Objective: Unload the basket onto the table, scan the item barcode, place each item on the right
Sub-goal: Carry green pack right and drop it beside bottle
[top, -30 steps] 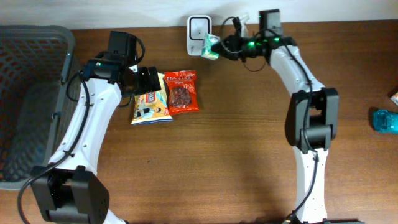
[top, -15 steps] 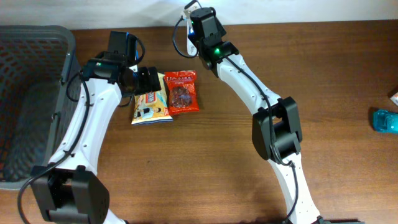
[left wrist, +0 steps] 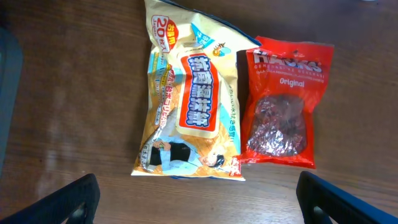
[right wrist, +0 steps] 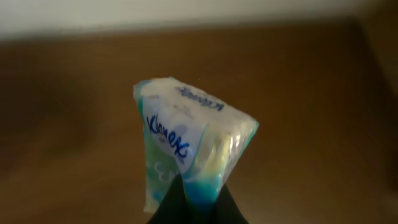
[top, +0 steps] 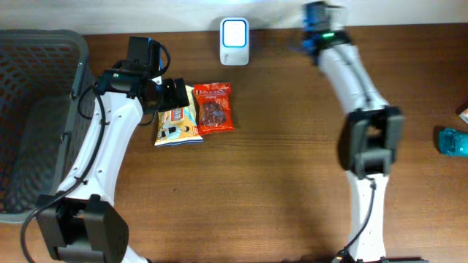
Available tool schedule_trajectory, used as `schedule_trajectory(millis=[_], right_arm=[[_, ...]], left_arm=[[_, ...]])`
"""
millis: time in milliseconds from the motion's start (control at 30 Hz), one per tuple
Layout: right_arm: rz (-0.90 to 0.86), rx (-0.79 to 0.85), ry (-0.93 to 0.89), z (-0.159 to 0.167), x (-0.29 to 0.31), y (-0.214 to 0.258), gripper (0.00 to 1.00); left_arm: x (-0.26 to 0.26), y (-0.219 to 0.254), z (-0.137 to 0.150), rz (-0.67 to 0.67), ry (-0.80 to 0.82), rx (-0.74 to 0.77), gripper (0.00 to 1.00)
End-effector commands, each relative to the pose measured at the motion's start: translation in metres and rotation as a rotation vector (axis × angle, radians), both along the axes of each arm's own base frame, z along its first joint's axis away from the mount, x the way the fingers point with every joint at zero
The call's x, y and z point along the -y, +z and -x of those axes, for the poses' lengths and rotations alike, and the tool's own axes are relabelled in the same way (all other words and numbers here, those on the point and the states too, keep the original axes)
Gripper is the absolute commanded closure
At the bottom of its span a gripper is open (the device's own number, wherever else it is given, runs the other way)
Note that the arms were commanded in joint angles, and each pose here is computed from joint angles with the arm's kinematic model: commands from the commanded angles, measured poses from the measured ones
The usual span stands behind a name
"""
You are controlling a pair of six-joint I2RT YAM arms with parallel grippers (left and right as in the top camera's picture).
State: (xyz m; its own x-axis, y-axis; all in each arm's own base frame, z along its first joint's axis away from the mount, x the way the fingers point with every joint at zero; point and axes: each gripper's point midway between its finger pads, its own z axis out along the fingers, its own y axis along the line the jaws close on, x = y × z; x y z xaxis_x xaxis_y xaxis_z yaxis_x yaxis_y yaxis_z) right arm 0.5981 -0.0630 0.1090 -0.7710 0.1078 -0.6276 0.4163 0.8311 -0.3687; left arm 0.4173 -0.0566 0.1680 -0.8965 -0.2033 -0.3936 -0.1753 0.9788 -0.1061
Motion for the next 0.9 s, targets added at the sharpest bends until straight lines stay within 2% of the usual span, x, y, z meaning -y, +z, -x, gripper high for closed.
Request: schedule_trajectory(millis=[0, 100, 267, 300, 400, 433, 467, 500, 600, 700, 733, 800, 833, 867], right_arm=[[-0.06, 0.026, -0.252, 0.038, 0.093, 0.021, 0.96], [-0.082, -0.056, -0.396, 0.081, 0.167, 0.01, 0.96], [-0.173, -0.12, -0.533, 0.135, 0.236, -0.013, 0.95], [-0.177, -0.132, -0.564, 0.147, 0.248, -0.015, 0.89], [-0.188, -0.155, -0.634, 0.174, 0.275, -0.017, 0.8], [-0.193, -0.168, -0.655, 0.184, 0.282, -0.018, 0.68], [-0.199, -0.186, -0.681, 0.196, 0.29, -0.019, 0.39], [-0.202, -0.199, -0.7, 0.206, 0.295, -0.018, 0.01], [-0.199, -0.164, -0.704, 0.211, 0.296, 0.007, 0.02], [-0.289, -0.001, -0.599, 0.19, 0.265, 0.069, 0.02], [-0.385, 0.064, -0.516, 0.177, 0.242, 0.089, 0.02], [-0.686, 0.161, -0.274, 0.15, 0.168, 0.125, 0.02], [-0.888, 0.171, -0.048, 0.132, 0.107, 0.142, 0.02], [-0.947, 0.15, 0.072, 0.126, 0.078, 0.145, 0.02]], left_arm=[[-0.002, -0.003, 0.0, -0.004, 0.014, -0.007, 0.01], [-0.002, -0.003, 0.0, -0.004, 0.014, -0.007, 0.01], [-0.002, -0.003, 0.0, -0.004, 0.014, -0.007, 0.01], [-0.002, -0.003, 0.0, -0.004, 0.014, -0.007, 0.01], [-0.002, -0.003, 0.0, -0.004, 0.014, -0.007, 0.01], [-0.002, -0.003, 0.0, -0.004, 0.014, -0.008, 0.01], [-0.002, -0.003, 0.0, -0.004, 0.014, -0.007, 0.01], [-0.002, -0.003, 0.0, -0.004, 0.014, -0.008, 0.01], [-0.002, -0.003, 0.0, -0.004, 0.014, -0.007, 0.01], [-0.002, -0.003, 0.0, -0.004, 0.014, -0.008, 0.01], [-0.002, -0.003, 0.0, -0.004, 0.014, -0.007, 0.01], [-0.002, -0.003, 0.0, -0.004, 0.014, -0.007, 0.01], [-0.002, -0.003, 0.0, -0.004, 0.014, -0.008, 0.01], [-0.002, -0.003, 0.0, -0.004, 0.014, -0.007, 0.01]])
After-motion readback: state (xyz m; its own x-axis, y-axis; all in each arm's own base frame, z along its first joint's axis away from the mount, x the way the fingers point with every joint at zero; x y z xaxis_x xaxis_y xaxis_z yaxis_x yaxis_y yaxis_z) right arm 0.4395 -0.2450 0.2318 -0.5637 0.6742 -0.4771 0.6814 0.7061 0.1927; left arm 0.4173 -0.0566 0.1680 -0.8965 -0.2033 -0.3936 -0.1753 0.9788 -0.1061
